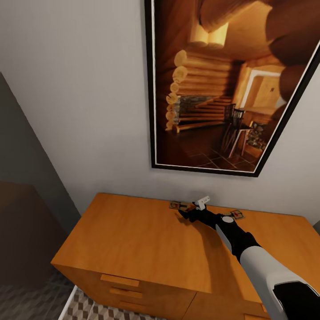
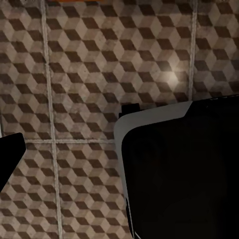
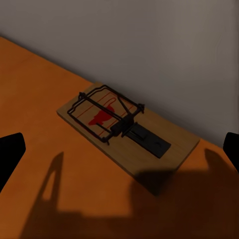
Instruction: Take the four mousetraps from the cabinet in the bathroom and place them on the bathroom floor. Make sure all four end up on the same floor surface, and ensure that at least two of them are either under or directly next to the same bathroom sink.
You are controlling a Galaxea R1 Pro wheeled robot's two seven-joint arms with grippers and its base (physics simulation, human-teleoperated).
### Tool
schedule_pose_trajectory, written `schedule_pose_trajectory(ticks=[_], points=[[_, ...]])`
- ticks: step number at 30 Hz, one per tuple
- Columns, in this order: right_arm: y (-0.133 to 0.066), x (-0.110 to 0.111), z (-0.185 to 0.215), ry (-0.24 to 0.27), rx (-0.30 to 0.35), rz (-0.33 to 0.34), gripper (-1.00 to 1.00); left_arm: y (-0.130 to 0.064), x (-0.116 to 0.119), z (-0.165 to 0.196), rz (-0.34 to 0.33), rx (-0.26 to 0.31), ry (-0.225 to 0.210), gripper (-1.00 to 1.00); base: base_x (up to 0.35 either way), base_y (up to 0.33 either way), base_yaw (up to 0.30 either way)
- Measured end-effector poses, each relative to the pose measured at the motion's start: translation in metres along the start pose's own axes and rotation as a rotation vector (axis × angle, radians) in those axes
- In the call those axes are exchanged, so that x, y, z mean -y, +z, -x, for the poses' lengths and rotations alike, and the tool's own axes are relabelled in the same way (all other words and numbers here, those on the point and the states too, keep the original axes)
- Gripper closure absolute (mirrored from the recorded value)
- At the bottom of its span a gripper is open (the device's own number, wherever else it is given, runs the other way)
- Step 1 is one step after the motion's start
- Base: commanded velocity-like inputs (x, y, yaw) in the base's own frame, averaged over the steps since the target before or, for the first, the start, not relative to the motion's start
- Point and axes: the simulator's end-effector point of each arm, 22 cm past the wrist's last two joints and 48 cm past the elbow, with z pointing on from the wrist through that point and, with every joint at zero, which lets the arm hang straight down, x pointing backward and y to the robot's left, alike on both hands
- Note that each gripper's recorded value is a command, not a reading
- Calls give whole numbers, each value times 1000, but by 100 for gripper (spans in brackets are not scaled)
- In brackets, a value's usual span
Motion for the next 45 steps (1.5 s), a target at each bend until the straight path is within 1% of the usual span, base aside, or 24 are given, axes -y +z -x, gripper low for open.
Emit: schedule_pose_trajectory(ticks=[45], points=[[0,-1,-3,3,-7,2,-100,0,1,0,-2,0,0,-100,0,0,0]])
